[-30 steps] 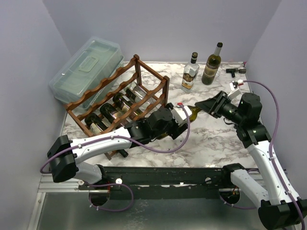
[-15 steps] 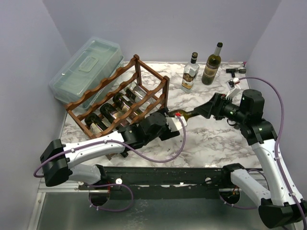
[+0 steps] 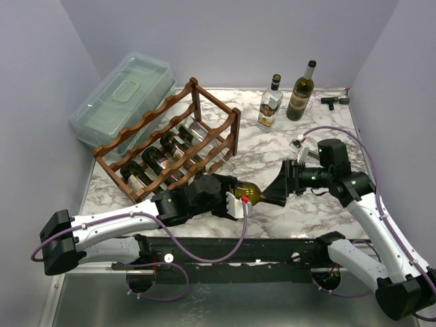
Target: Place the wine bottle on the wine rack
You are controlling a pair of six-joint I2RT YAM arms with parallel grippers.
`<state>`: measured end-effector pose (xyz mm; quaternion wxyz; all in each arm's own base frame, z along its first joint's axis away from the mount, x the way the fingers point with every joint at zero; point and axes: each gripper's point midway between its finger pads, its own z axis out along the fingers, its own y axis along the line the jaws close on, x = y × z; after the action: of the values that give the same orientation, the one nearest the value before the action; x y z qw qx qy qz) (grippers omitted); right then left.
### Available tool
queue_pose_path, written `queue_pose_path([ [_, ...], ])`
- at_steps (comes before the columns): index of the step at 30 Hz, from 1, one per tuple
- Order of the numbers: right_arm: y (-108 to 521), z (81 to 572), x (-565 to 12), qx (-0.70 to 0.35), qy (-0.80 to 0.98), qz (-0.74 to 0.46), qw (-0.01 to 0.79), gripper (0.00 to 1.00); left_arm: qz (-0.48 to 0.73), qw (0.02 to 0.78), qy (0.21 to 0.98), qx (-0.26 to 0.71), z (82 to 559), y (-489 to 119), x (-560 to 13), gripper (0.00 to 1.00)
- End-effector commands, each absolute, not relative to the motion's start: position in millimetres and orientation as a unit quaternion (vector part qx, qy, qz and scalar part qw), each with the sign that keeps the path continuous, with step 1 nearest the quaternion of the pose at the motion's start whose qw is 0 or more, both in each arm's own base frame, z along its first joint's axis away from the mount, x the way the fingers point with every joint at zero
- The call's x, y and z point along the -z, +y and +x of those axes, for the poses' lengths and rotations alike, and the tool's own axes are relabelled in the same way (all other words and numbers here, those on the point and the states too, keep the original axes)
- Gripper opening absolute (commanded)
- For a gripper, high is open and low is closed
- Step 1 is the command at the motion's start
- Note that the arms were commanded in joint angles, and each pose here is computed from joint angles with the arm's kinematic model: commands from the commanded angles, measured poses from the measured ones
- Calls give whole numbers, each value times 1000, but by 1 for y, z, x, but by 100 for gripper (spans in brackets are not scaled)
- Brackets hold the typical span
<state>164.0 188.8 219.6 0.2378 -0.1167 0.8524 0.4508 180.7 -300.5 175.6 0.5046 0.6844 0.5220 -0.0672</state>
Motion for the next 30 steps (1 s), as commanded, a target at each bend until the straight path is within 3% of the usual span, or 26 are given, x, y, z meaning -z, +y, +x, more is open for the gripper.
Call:
queue_pose_path([
  [1,205,118,-214,-484,839,-175,175,83,698,547,452,96,169,-320,-207,0],
  [8,218,99,-198,-480,845,-203,119,74,719,533,434,99,158,-320,-200,0],
  [12,222,93,-190,-474,850,-210,94,62,734,522,424,92,154,-319,-194,0],
  [18,225,78,-189,-481,844,-226,73,67,742,517,422,66,158,-313,-189,0],
  [26,225,74,-182,-478,847,-227,59,64,734,524,427,69,159,-314,-196,0],
  [30,227,77,-178,-472,850,-226,54,52,728,531,429,67,161,-315,-198,0],
])
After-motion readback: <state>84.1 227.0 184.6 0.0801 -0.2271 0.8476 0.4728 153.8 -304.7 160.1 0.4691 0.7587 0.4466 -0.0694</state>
